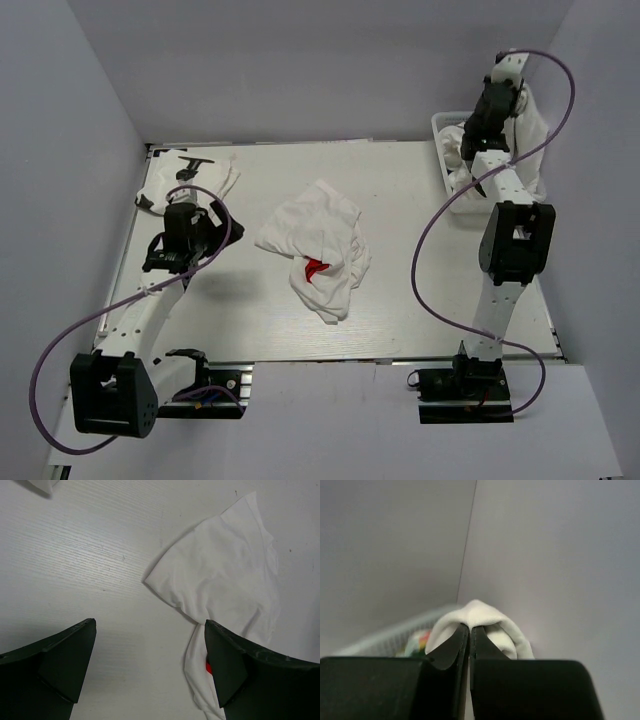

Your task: Fold and stack the t-shirts

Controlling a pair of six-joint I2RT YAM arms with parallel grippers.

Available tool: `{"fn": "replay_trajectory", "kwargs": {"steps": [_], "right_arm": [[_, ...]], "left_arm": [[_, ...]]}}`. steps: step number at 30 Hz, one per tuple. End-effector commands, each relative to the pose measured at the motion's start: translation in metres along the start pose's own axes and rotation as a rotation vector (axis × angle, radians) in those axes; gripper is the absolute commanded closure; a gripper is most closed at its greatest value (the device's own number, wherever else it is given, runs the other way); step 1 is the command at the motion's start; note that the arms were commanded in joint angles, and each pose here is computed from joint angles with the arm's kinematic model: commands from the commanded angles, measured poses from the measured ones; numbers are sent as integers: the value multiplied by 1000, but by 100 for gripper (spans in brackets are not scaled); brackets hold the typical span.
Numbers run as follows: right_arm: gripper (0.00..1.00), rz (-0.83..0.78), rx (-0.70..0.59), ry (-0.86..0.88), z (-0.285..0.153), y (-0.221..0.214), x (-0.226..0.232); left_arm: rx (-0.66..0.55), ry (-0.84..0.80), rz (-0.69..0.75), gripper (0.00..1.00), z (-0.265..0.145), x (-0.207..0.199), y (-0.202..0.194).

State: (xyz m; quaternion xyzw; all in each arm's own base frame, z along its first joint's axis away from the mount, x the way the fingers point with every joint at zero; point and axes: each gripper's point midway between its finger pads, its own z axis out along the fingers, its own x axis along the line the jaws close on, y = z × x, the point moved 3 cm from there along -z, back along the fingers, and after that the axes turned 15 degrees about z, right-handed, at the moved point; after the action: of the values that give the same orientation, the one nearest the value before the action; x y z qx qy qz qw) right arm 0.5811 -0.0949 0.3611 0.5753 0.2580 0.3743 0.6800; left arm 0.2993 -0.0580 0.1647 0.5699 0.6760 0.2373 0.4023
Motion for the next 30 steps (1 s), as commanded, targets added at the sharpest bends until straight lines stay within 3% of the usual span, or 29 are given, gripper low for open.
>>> {"fn": "replay_trajectory", "kwargs": {"steps": [1, 3, 8, 12, 13, 15, 16, 17, 23, 28, 30], "right_arm": [[100, 175, 159, 50, 3, -74, -4], [100, 231, 281, -1, -4, -131, -18], [100, 271, 543, -21, -15, -226, -39], [100, 274, 741, -54, -29, -266, -47], [96, 277, 748, -40, -30, -257, -45], [71, 273, 753, 9, -36, -246, -38], [24, 267, 709, 44, -37, -212, -36], [10, 263, 697, 73, -39, -200, -31], [10, 188, 620, 268, -84, -73, -7], [10, 159, 706, 458, -163, -56, 33], [10, 149, 805, 531, -207, -60, 50]], "left_arm": [[-24, 2, 7, 1, 2, -4, 17], [0, -5, -3, 1, 9, -5, 13], [23, -27, -4, 1, 20, -8, 13], [47, -20, -6, 1, 29, -8, 13], [48, -29, -6, 1, 30, -10, 15], [68, -33, 1, 1, 39, -11, 17], [84, -50, -1, 1, 43, -13, 16], [89, -64, 12, 1, 46, -16, 18], [208, -91, 71, 1, 79, -26, -2], [305, -51, 124, 1, 107, -30, -19], [322, -39, 140, 1, 114, -34, -23]]}}
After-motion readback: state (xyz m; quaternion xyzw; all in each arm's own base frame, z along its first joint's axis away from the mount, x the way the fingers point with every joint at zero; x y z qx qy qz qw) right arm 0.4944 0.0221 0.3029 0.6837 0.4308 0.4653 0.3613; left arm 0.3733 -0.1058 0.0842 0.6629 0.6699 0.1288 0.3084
